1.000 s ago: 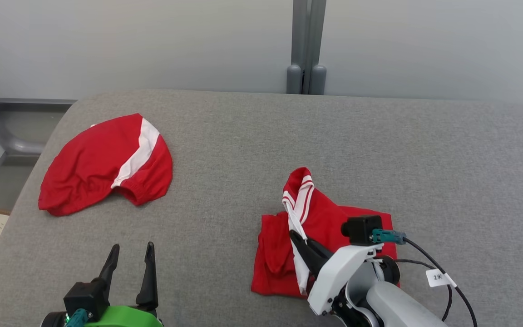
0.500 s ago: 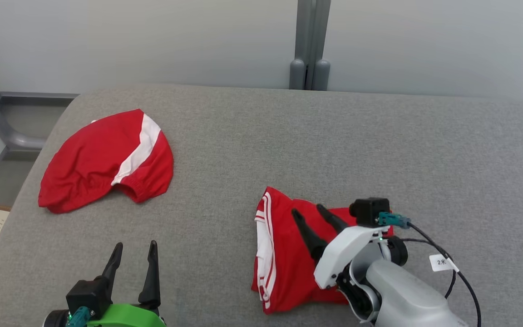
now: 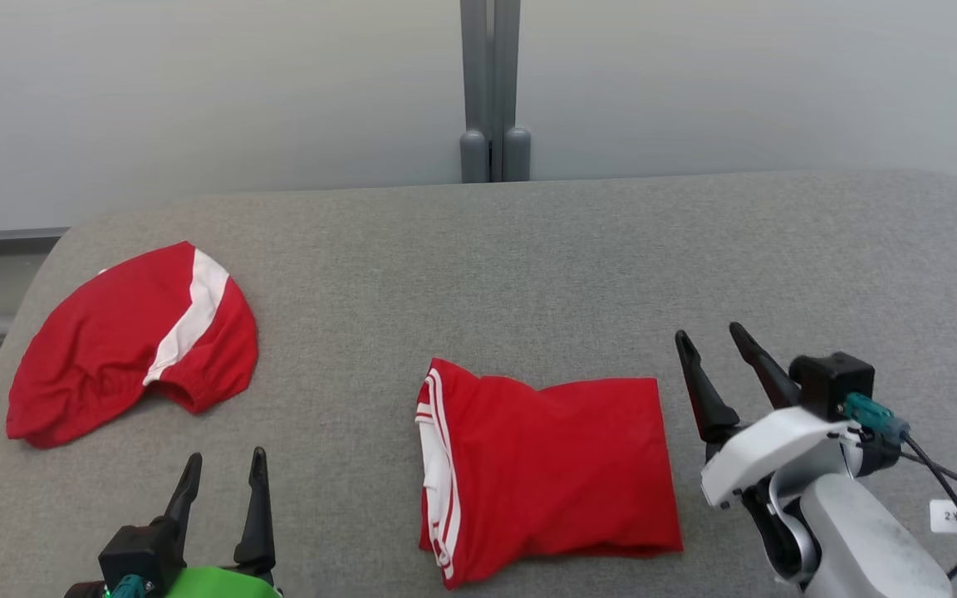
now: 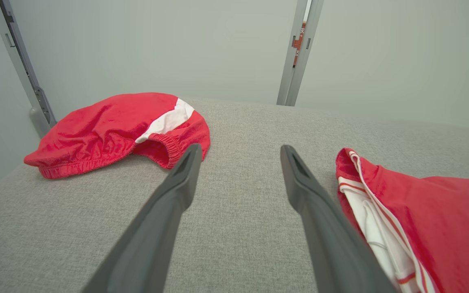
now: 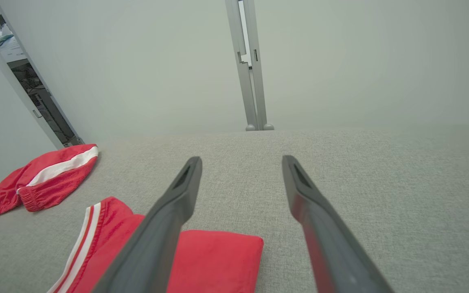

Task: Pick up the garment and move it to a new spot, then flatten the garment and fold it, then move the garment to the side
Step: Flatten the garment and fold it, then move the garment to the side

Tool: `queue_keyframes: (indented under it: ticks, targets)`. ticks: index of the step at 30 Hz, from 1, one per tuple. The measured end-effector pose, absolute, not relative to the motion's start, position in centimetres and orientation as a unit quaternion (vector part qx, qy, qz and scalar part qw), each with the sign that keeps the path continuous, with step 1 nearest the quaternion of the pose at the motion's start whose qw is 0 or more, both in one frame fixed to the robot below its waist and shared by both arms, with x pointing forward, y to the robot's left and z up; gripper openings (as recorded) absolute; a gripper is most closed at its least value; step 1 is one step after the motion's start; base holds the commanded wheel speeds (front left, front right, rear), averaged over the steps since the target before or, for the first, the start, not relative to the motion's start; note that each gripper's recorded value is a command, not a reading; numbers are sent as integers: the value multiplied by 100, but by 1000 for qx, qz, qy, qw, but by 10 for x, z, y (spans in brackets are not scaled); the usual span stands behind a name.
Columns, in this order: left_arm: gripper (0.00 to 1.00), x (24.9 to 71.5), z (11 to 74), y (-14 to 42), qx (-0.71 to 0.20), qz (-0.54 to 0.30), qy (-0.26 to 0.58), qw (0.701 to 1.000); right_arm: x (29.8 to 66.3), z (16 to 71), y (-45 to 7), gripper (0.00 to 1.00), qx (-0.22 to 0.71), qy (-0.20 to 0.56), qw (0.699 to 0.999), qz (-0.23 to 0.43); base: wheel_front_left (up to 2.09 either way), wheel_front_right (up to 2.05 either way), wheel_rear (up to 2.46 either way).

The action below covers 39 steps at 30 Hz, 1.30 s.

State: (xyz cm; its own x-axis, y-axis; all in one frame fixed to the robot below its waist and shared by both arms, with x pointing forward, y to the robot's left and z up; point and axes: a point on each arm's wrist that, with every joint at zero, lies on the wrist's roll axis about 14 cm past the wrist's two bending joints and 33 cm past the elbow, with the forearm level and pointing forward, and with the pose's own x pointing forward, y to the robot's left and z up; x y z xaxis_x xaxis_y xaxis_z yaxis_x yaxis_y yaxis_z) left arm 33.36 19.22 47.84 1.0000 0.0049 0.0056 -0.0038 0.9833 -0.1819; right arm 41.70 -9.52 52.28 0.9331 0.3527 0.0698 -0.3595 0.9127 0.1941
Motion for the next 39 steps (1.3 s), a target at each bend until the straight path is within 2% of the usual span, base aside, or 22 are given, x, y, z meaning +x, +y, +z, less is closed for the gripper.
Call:
queue_keyframes:
  ticks: [10,18,26,39]
  targets:
    - [100,341,483,181,-82,-18,-8,996,368,523,-143,100,84,-51,988,121,0,0,0]
    - [100,338,487,180,-70,-22,-14,997,342,514,-162,100,77,-48,992,90,0,0,0]
    - [100,332,496,185,-59,-24,-29,998,336,523,-169,100,70,-65,992,78,0,0,0]
    - [100,322,505,198,-49,-14,-44,998,336,530,-154,100,53,-69,991,98,0,0,0]
